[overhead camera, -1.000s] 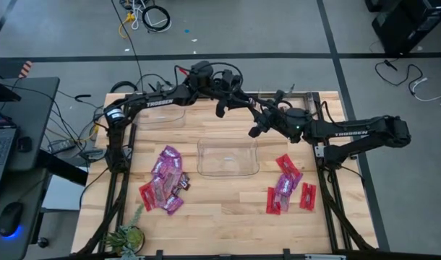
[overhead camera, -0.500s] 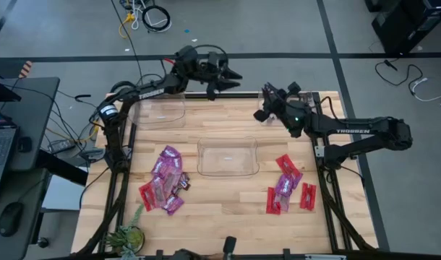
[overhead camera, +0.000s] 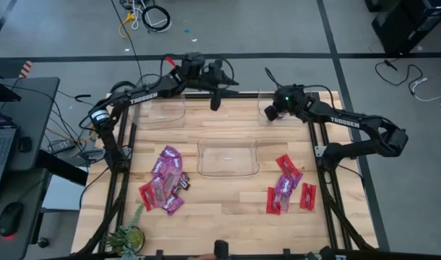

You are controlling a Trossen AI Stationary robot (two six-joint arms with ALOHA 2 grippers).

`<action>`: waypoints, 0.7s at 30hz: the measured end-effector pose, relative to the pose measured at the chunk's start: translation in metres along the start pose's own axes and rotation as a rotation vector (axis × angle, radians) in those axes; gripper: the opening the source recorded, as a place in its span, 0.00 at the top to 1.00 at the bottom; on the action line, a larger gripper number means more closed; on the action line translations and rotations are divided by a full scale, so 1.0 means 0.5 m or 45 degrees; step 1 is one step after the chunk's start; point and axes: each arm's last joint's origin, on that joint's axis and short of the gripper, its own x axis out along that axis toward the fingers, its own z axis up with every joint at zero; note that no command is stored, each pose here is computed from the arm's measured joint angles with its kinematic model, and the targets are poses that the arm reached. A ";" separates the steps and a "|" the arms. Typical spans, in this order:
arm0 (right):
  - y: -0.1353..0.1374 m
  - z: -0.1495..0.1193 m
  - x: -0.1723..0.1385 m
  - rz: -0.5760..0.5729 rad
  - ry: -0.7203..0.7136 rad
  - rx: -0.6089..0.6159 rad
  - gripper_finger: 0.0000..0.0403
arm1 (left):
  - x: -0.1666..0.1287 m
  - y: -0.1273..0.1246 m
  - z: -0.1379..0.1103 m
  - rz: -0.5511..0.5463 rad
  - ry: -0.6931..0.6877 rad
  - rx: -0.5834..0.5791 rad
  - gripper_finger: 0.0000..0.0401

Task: Sort candy
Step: Put the brown chocolate bar into the top right transparent bin

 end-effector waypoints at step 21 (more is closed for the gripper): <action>-0.029 -0.013 0.020 0.153 0.072 0.072 0.70 | -0.147 -0.202 -0.142 0.045 -0.132 -0.079 0.70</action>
